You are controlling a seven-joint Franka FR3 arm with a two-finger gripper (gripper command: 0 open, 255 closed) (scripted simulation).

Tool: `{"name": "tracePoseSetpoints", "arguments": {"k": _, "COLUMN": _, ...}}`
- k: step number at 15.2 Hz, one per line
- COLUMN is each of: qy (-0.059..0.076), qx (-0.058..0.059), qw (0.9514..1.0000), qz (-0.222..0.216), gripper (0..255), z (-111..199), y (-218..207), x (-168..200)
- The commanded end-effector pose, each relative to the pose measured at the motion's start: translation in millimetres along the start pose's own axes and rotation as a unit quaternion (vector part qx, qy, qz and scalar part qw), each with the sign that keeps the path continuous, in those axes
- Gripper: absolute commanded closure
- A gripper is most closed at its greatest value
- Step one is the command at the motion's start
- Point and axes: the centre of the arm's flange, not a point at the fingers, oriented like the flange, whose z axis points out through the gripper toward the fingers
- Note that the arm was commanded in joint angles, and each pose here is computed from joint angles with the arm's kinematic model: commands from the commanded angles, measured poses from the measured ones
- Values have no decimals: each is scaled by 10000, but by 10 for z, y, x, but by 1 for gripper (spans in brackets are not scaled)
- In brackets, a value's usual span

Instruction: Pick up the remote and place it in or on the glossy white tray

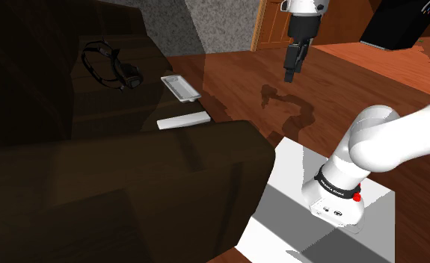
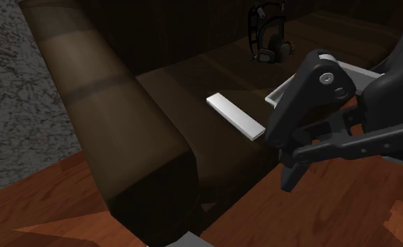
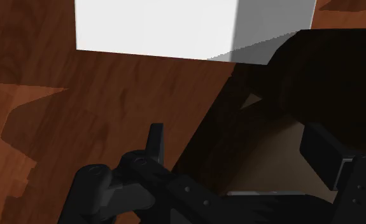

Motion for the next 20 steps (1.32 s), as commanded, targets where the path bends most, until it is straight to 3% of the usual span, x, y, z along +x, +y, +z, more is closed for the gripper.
{"name": "tracePoseSetpoints", "arguments": {"k": 1, "qy": 0, "qx": 0, "qw": 10000, "qz": 0, "gripper": 0, "z": 0, "y": 0, "x": 0}}
{"name": "tracePoseSetpoints", "arguments": {"k": 5, "qy": 83, "qx": -20, "qw": 9984, "qz": -557, "gripper": 0, "z": 226, "y": -26, "x": 451}}
{"name": "tracePoseSetpoints", "arguments": {"k": 10, "qy": 186, "qx": -44, "qw": 9920, "qz": -1250, "gripper": 0, "z": 498, "y": -128, "x": 1011}}
{"name": "tracePoseSetpoints", "arguments": {"k": 15, "qy": 288, "qx": -68, "qw": 9806, "qz": -1937, "gripper": 0, "z": 759, "y": -305, "x": 1557}}
{"name": "tracePoseSetpoints", "arguments": {"k": 20, "qy": 389, "qx": -92, "qw": 9644, "qz": -2614, "gripper": 0, "z": 1010, "y": -556, "x": 2078}}
